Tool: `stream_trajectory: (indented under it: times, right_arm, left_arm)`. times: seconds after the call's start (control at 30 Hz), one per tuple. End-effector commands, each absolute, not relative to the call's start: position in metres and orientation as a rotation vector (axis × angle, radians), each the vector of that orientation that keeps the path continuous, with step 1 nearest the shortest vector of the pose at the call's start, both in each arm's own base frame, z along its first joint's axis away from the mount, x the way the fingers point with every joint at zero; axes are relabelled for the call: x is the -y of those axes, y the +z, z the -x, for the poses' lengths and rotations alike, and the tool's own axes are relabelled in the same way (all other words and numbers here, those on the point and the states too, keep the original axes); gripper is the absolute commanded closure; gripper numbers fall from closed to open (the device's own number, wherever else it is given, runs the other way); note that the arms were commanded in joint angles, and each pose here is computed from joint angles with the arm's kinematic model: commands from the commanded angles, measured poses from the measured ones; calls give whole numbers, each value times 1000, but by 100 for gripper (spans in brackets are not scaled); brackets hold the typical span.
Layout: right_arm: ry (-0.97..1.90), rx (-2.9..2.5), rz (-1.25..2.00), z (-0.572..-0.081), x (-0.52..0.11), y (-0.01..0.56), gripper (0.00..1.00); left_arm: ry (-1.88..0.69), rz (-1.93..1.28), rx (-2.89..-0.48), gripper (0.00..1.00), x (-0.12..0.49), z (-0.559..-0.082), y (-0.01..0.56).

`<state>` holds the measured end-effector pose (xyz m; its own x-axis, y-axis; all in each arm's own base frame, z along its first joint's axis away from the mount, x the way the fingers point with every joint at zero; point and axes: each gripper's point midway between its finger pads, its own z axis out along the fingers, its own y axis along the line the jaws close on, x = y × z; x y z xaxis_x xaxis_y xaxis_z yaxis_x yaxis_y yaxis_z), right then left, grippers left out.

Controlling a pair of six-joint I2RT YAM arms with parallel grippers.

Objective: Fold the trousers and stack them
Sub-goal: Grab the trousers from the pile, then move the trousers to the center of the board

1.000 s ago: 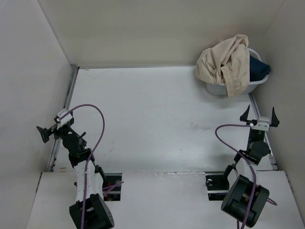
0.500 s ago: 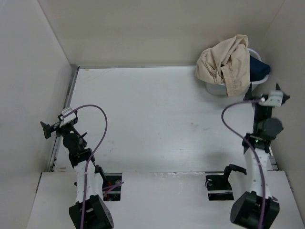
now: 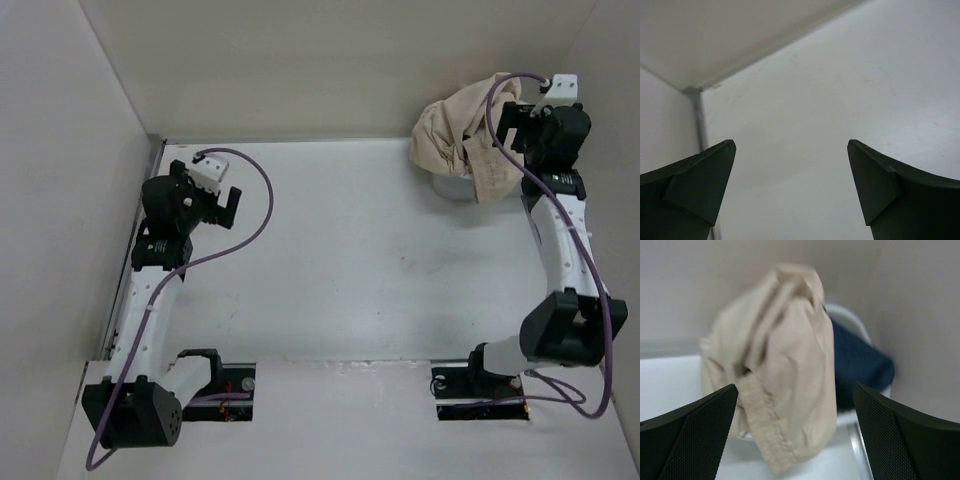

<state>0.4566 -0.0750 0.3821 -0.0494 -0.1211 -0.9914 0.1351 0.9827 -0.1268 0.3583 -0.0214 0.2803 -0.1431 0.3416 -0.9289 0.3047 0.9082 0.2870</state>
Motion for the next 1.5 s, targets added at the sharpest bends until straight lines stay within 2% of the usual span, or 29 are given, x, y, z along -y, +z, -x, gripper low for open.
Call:
stream_trajectory:
  times: [0.0, 0.13, 0.43, 0.5, 0.53, 0.6, 0.7, 0.73, 0.77, 0.83, 0.93, 1.03, 1.2, 1.3, 1.33, 1.37, 1.47]
  right_arm:
    - [-191, -1989, -287, -461, 98, 268, 0]
    - [-181, -2045, -320, -477, 99, 232, 0]
    - [-203, -2092, -395, -517, 111, 194, 1]
    - [-212, -2082, -399, -516, 112, 200, 33]
    - [-216, -2071, -396, -515, 110, 205, 42]
    - [-235, -2035, -396, -510, 110, 218, 57]
    - [-243, -2000, -369, -505, 105, 236, 75]
    - [-245, -1989, -360, -504, 103, 242, 85]
    - [-235, -1965, -350, -500, 100, 255, 100]
    - [-218, -1931, -347, -497, 96, 272, 100]
    - [-157, -1787, -274, -486, 67, 344, 100]
    - [-57, -1650, -149, -474, 11, 416, 100]
    - [263, -1349, 174, -436, -171, 554, 100]
    - [442, -1052, 320, -384, -267, 644, 100]
    - [537, -854, 332, -345, -294, 695, 100]
    - [627, -666, 310, -304, -306, 738, 100]
    - [793, -308, 218, -221, -301, 792, 100]
  left_arm:
    - [-254, -576, -2015, 0, 62, -322, 218]
    - [-247, -543, -2054, 0, 56, -320, 204]
    - [-203, -489, -2087, 0, 39, -321, 196]
    - [-196, -472, -2090, 0, 35, -321, 196]
    - [-195, -468, -2091, 0, 34, -321, 196]
    - [-195, -461, -2094, 0, 33, -320, 195]
    - [-195, -456, -2096, 0, 32, -320, 194]
    - [-194, -458, -2096, 0, 32, -321, 194]
    - [-193, -463, -2093, 0, 32, -322, 194]
    - [-191, -471, -2083, 0, 34, -323, 195]
    - [-183, -480, -2060, 0, 34, -324, 202]
    - [-174, -457, -2042, 0, 31, -326, 209]
    - [-157, -320, -1960, 0, 13, -331, 238]
    - [-131, -239, -1919, 0, -3, -331, 252]
    - [-114, -169, -1884, 0, -16, -332, 263]
    - [-106, -112, -1856, 0, -27, -331, 272]
    - [-106, -33, -1793, 0, -45, -330, 293]
